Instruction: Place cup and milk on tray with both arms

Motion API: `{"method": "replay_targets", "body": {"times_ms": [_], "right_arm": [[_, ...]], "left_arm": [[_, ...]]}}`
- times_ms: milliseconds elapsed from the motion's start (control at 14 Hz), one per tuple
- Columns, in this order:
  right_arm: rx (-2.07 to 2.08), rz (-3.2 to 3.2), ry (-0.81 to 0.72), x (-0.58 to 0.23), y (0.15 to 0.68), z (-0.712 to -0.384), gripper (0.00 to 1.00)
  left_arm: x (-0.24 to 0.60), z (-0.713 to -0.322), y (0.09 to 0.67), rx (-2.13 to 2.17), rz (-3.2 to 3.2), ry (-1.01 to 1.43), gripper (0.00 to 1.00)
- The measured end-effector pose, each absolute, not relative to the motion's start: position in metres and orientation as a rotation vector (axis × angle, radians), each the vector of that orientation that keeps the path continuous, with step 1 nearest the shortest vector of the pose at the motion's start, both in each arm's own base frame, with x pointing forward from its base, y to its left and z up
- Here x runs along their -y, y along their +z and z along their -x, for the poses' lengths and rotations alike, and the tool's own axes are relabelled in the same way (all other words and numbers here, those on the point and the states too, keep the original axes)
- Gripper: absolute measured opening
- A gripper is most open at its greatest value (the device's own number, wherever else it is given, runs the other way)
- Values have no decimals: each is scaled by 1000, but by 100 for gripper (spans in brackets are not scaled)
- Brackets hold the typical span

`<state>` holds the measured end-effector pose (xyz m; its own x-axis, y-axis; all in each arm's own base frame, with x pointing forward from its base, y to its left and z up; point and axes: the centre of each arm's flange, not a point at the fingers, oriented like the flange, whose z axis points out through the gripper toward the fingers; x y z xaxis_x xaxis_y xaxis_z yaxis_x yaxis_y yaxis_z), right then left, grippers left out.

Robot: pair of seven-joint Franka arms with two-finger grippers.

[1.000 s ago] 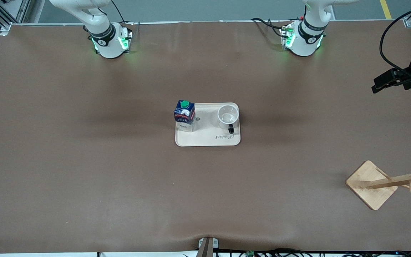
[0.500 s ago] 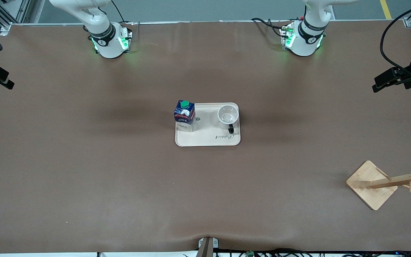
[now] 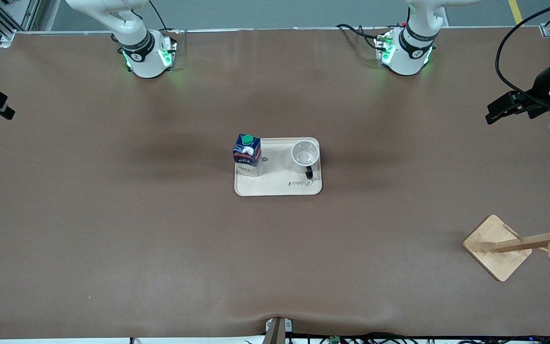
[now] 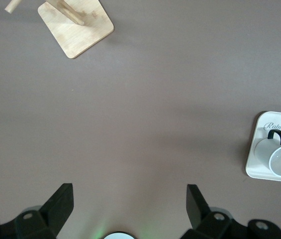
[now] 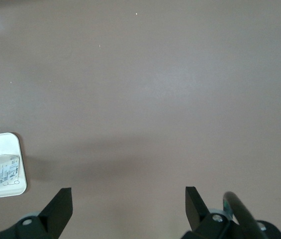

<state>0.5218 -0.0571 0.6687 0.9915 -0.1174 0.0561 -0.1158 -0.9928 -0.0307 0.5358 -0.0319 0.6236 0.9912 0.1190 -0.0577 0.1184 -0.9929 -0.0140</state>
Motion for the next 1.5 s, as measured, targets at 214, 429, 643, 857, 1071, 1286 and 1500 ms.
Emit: {"method": "replay_targets", "body": {"times_ms": [214, 429, 643, 857, 1071, 1286, 1500], "right_arm": [[-187, 3107, -91, 58, 669, -522, 100], [-197, 3106, -91, 60, 669, -522, 100], [-203, 3106, -90, 60, 669, -522, 100], [-212, 3105, -90, 60, 669, -522, 100], [-213, 3105, -90, 61, 669, -521, 100], [-214, 3105, -90, 61, 669, -521, 100], [-215, 3105, -90, 61, 669, -521, 100]], "left_arm": [[40, -535, 623, 160, 3116, 92, 100], [41, -535, 623, 158, 3115, 92, 100], [40, -535, 626, 160, 3116, 82, 100], [39, -536, 630, 164, 3118, 68, 100], [39, -536, 630, 164, 3118, 65, 100], [39, -536, 630, 163, 3118, 66, 100], [39, -536, 630, 163, 3118, 66, 100]]}}
